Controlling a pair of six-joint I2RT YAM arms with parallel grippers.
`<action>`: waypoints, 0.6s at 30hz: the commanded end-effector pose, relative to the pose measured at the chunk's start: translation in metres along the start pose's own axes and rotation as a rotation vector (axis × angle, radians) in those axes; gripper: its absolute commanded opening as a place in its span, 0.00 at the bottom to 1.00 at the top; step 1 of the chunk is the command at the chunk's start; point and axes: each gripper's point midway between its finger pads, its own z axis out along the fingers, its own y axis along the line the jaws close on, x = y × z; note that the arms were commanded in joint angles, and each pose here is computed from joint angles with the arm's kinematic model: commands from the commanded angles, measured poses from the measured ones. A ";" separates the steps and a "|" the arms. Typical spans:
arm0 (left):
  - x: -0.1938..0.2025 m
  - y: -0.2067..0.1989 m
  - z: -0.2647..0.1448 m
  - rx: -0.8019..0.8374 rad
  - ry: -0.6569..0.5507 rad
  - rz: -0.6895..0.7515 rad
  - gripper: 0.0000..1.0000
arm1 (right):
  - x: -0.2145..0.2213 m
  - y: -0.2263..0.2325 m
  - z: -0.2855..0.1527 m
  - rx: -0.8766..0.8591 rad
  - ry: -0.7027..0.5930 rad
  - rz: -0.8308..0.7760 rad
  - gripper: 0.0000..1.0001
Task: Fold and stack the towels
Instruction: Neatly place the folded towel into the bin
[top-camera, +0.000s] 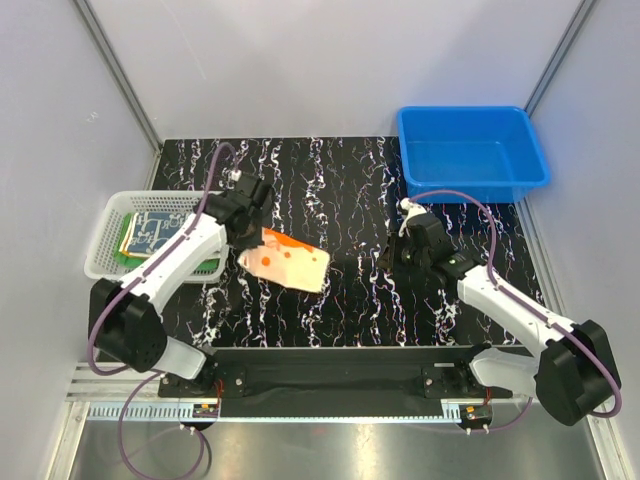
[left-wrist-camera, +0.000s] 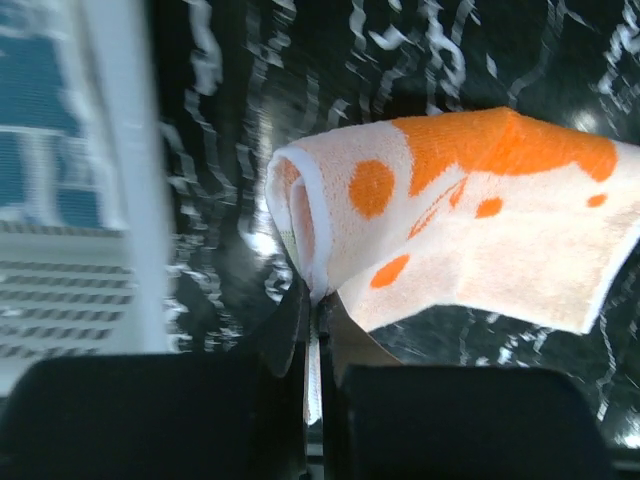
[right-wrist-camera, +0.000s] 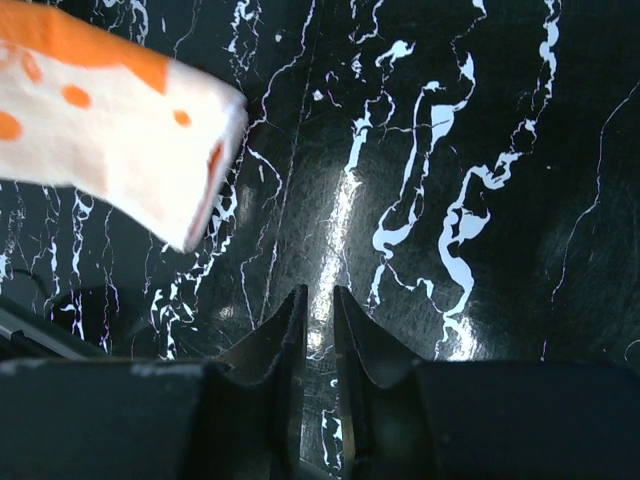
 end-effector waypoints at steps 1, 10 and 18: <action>-0.029 0.055 -0.032 -0.177 -0.097 0.015 0.00 | -0.023 0.017 -0.008 -0.046 -0.049 -0.051 0.23; -0.058 0.131 -0.058 -0.340 -0.133 -0.019 0.00 | -0.021 0.010 -0.003 -0.023 -0.029 -0.103 0.23; -0.073 0.193 -0.067 -0.468 -0.141 -0.037 0.00 | -0.023 0.014 -0.005 -0.041 -0.036 -0.122 0.23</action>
